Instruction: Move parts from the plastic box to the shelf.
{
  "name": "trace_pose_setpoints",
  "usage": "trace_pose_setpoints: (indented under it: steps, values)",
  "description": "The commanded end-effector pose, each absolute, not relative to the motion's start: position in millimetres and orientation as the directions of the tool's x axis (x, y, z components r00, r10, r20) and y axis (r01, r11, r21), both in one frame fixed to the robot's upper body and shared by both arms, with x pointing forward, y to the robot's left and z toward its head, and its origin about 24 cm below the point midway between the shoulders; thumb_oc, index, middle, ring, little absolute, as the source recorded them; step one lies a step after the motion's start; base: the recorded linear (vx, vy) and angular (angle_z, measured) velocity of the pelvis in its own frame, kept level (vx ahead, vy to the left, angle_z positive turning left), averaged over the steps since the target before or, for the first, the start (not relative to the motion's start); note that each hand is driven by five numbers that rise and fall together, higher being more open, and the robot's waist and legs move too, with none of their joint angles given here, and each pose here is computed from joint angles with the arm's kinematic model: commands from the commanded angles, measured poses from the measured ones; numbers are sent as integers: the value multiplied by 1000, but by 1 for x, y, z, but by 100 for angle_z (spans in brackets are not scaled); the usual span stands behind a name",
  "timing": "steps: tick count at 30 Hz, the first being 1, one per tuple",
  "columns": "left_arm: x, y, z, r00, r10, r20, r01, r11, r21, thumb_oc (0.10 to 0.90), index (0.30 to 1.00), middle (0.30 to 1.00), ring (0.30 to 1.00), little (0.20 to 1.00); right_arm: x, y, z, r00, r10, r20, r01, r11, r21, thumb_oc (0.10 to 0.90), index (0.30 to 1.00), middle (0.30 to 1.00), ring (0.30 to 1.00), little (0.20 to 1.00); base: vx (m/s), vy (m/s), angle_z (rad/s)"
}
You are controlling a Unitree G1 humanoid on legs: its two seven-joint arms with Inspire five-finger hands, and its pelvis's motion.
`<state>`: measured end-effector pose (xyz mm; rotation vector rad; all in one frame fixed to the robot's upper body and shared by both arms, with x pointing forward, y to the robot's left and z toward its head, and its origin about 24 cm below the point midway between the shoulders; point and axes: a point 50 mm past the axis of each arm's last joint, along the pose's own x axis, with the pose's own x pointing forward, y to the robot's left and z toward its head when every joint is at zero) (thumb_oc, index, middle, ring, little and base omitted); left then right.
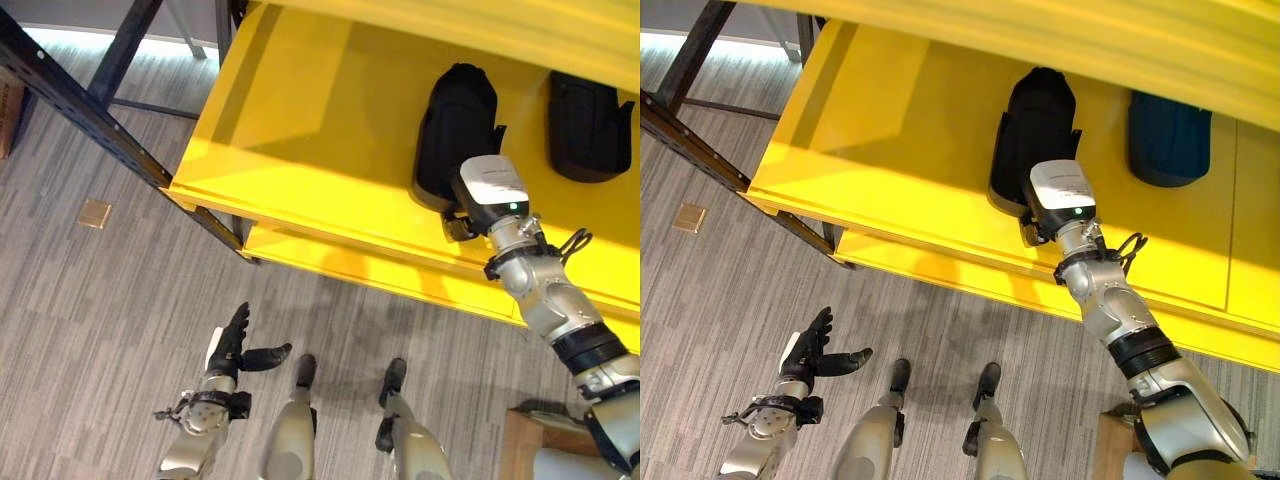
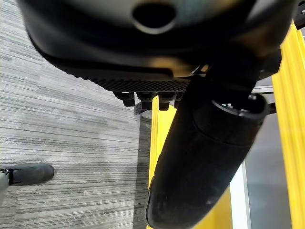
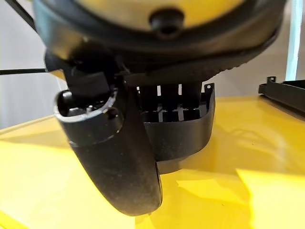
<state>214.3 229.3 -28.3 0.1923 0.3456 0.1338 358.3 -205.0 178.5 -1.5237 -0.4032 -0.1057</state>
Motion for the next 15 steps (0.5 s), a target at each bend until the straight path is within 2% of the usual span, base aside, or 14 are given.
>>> trace_pose_setpoints:
  steps: [1,15]
  values:
    - [220,238,-3,972,153,-180,-113,970,215,900,1000,1000,1000,1000,366,-186,248,817,273,508,521,26,-853,400,300,300,300,300,0,0,0]
    - [223,239,1,973,155,-169,-119,970,210,900,1000,1000,1000,1000,368,-168,272,771,318,552,569,45,-821,400,300,300,300,300,0,0,0]
